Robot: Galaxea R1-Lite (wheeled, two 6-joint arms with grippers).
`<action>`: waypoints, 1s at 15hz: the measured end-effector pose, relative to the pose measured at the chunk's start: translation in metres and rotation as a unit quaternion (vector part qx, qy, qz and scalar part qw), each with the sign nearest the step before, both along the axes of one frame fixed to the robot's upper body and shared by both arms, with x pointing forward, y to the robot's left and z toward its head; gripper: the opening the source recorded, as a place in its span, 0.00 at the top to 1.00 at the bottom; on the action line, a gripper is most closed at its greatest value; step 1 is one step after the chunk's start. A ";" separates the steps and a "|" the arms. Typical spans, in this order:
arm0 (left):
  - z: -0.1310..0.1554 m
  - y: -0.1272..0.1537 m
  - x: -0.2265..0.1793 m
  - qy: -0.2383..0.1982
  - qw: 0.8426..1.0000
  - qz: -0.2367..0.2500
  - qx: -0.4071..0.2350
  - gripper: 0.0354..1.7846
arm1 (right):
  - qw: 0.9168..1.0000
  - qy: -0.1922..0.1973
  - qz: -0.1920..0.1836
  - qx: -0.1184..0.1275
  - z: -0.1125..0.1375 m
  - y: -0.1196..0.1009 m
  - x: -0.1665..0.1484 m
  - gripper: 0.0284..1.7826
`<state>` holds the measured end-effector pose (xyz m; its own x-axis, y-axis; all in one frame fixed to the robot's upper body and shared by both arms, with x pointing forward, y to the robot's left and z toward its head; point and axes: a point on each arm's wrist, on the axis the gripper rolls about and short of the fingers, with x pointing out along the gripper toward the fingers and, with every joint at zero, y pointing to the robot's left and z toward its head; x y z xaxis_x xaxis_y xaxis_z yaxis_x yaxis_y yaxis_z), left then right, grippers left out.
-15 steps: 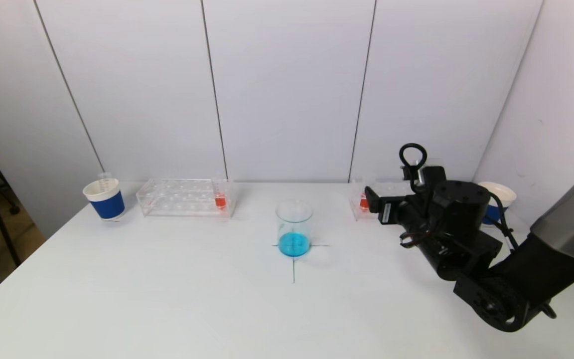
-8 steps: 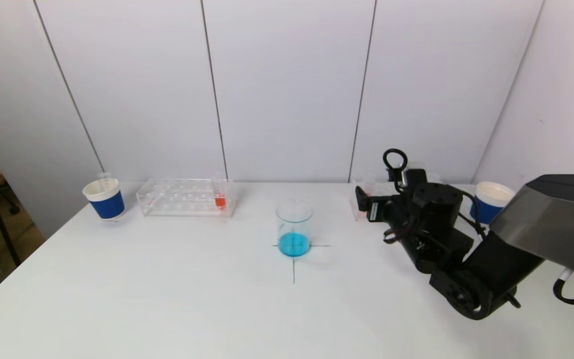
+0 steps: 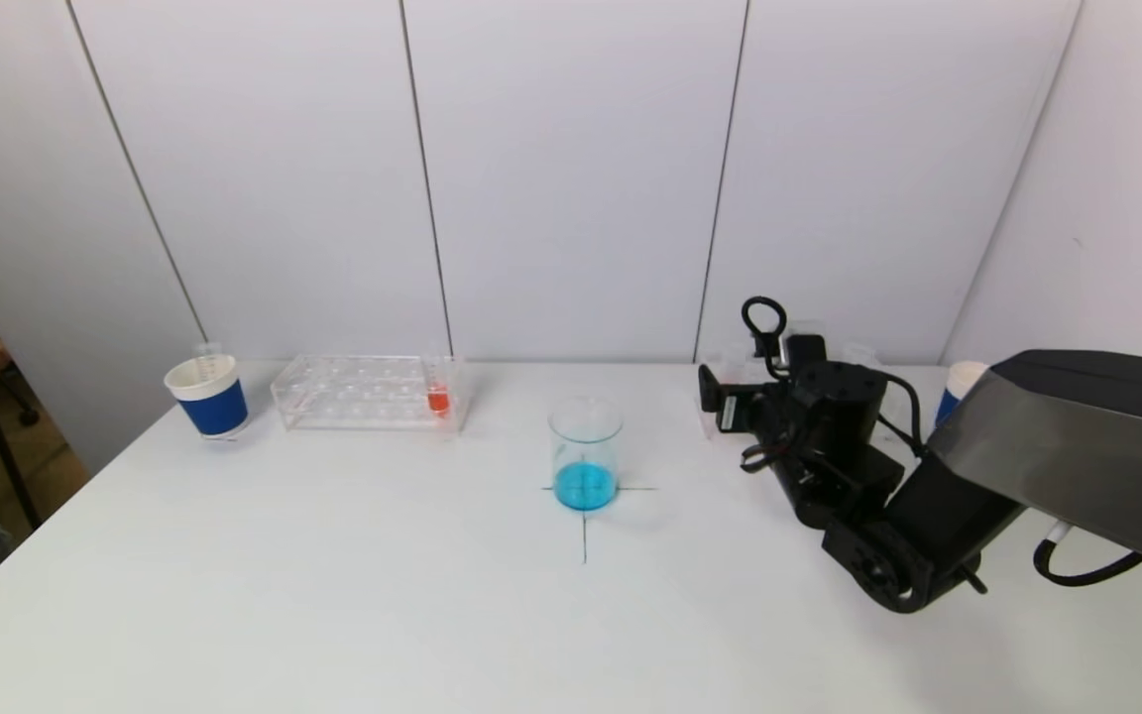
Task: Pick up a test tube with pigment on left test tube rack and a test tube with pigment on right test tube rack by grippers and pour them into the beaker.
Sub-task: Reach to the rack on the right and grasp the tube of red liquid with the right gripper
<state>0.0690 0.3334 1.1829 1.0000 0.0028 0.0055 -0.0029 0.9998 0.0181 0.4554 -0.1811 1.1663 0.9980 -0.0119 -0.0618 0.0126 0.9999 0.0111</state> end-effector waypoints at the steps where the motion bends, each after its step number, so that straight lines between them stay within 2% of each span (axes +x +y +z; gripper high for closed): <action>1: 0.000 0.000 0.000 0.000 1.000 0.000 0.000 0.01 | 1.000 -0.001 -0.001 0.000 0.000 0.000 0.002 0.01; 15: 0.000 0.000 0.000 0.000 1.000 0.000 0.000 0.01 | 1.000 -0.017 -0.007 0.005 -0.016 0.010 0.033 0.01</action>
<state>0.0691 0.3334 1.1829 1.0000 0.0028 0.0047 -0.0029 0.9998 0.0181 0.4883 -0.1714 1.1503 0.9993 -0.0257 -0.0273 0.0263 0.9994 0.0219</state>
